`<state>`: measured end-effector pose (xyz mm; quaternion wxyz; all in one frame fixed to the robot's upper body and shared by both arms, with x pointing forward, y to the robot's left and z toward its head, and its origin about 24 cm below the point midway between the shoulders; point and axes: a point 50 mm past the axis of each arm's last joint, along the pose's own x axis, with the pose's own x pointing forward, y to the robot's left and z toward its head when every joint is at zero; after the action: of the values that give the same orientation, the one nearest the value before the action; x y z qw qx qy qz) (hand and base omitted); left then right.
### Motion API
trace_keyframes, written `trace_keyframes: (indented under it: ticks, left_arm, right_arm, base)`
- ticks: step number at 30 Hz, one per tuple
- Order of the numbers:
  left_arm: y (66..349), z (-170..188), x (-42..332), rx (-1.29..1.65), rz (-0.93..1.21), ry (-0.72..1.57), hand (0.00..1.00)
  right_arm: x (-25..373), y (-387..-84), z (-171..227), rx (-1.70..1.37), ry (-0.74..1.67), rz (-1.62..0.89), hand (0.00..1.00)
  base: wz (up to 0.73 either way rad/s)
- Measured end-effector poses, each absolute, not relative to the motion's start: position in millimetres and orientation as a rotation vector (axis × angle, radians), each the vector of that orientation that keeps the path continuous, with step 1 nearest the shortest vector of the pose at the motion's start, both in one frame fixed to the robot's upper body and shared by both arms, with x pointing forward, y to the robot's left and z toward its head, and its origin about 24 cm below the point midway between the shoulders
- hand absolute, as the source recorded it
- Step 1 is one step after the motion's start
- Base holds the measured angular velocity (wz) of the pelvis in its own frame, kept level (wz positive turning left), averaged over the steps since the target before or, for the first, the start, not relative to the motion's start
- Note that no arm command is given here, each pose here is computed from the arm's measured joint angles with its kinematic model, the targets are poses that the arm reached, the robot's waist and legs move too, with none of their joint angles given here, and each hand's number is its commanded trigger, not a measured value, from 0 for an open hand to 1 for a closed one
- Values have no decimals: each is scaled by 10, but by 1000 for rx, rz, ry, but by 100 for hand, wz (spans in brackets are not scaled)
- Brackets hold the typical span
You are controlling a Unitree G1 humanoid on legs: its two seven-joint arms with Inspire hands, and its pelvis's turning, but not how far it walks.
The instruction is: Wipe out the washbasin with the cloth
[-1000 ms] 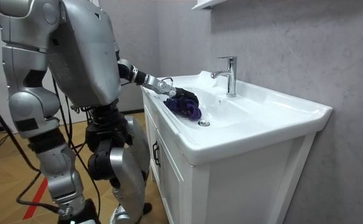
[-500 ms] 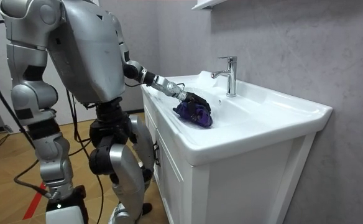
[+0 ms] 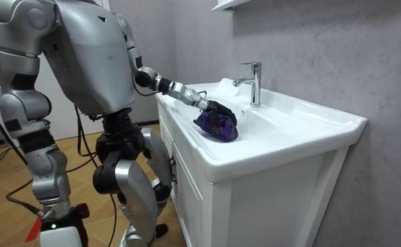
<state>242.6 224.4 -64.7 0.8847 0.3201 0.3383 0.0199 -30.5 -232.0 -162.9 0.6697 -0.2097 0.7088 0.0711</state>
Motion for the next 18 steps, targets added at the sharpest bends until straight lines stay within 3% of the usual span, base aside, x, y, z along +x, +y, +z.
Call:
trace_keyframes:
  ticks: [13,18]
  left_arm:
    - [2282,-604,2452,624,48,670,100]
    - [2167,-583,2520,650,-5,644,100]
  right_arm:
    - [-361,-2316,-1632,-470,1589,165,0]
    - [-342,-2351,-1622,-464,1580,148,0]
  base:
    - [-12]
    - [-8]
